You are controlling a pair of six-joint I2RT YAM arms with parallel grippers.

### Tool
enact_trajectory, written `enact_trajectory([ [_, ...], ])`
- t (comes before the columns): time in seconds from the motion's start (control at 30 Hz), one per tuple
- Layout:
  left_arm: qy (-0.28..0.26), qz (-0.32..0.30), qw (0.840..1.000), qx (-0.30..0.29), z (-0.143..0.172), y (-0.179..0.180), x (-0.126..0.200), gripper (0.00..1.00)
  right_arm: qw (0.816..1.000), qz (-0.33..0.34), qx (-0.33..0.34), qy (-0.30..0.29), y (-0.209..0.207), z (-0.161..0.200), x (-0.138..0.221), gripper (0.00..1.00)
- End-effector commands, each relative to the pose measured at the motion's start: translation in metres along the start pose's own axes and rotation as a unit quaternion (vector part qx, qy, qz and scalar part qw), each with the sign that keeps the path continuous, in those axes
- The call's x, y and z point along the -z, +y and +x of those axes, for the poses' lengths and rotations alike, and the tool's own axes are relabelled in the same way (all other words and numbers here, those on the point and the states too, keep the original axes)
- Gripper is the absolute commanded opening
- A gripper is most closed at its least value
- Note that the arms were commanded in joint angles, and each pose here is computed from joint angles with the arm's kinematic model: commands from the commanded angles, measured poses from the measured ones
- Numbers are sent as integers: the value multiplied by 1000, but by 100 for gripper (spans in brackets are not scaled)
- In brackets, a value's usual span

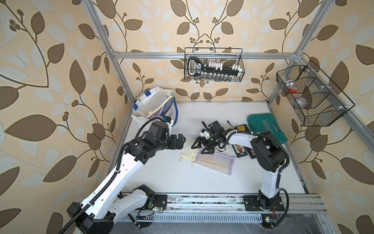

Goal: Put the pencil pouch into the canvas bag
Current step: Move the pencil pouches to the center of the board.

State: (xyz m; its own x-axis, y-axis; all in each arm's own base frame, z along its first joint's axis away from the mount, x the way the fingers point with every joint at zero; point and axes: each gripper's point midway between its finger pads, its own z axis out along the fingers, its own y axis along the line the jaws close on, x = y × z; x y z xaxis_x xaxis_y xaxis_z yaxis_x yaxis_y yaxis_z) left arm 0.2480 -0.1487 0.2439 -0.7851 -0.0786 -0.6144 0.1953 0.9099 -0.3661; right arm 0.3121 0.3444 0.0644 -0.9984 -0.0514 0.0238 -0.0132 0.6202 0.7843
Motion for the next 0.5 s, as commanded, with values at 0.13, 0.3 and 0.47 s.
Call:
enact_trajectory([
  [0.13, 63, 37, 996, 58, 35, -6, -21, 99, 998, 20, 50, -31, 26, -12, 26, 99],
  [0.3, 86, 73, 990, 83, 63, -11, -35, 97, 992, 98, 64, -45, -24, 8, 64, 99],
  [0.47, 132, 67, 985, 93, 93, -16, -62, 91, 980, 177, 66, -58, -76, 19, 90, 99],
])
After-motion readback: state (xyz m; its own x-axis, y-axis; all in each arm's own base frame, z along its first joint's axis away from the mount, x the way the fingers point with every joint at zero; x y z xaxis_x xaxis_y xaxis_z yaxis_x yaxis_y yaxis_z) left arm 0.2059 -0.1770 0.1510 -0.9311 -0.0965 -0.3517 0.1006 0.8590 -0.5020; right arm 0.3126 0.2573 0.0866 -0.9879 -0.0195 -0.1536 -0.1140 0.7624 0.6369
